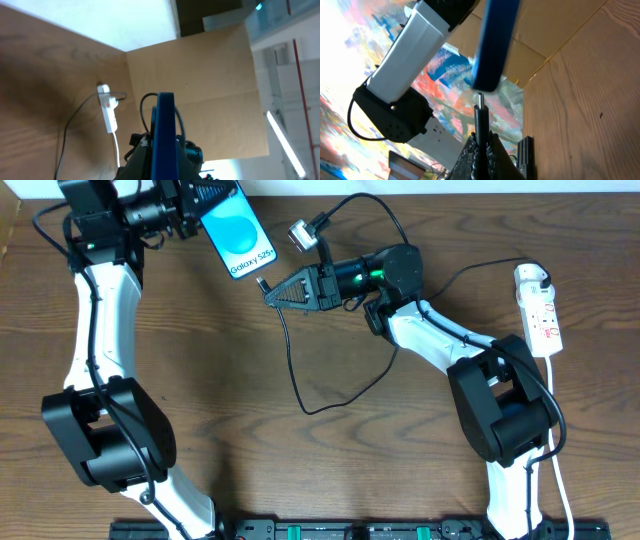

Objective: Plug charger to phone and switch on socket

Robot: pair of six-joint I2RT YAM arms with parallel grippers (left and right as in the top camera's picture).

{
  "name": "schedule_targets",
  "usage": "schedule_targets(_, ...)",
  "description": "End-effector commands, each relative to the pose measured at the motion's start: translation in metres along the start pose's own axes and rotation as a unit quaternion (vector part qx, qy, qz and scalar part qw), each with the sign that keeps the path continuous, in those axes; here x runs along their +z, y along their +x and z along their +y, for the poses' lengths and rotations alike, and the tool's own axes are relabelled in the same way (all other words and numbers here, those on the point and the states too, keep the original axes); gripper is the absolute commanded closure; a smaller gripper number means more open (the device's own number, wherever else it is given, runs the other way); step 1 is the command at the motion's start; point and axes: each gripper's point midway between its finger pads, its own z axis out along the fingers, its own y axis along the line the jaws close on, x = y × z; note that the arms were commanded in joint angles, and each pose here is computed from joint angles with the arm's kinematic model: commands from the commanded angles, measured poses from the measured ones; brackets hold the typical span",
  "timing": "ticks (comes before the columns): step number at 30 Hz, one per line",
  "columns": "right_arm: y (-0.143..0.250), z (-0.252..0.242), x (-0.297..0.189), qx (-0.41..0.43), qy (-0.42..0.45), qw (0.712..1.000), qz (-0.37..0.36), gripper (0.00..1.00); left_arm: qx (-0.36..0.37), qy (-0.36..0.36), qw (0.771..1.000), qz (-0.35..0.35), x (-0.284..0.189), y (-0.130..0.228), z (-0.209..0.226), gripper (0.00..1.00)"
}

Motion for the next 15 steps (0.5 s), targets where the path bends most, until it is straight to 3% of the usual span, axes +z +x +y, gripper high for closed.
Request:
schedule_targets(1, -0.0039, 0.0019, 0.001, -0.015, 0.0, 1.0, -0.007, 0.99, 0.02, -0.005, 1.0, -0.004, -0.0024, 0.0014, 0.0028, 0.93)
schedule_targets(15, 0.0004, 0.0016, 0.001, -0.014, 0.0, 1.0, 0.005, 0.98, 0.021, -0.008, 1.0, -0.002, -0.0026, 0.004, 0.0069, 0.93)
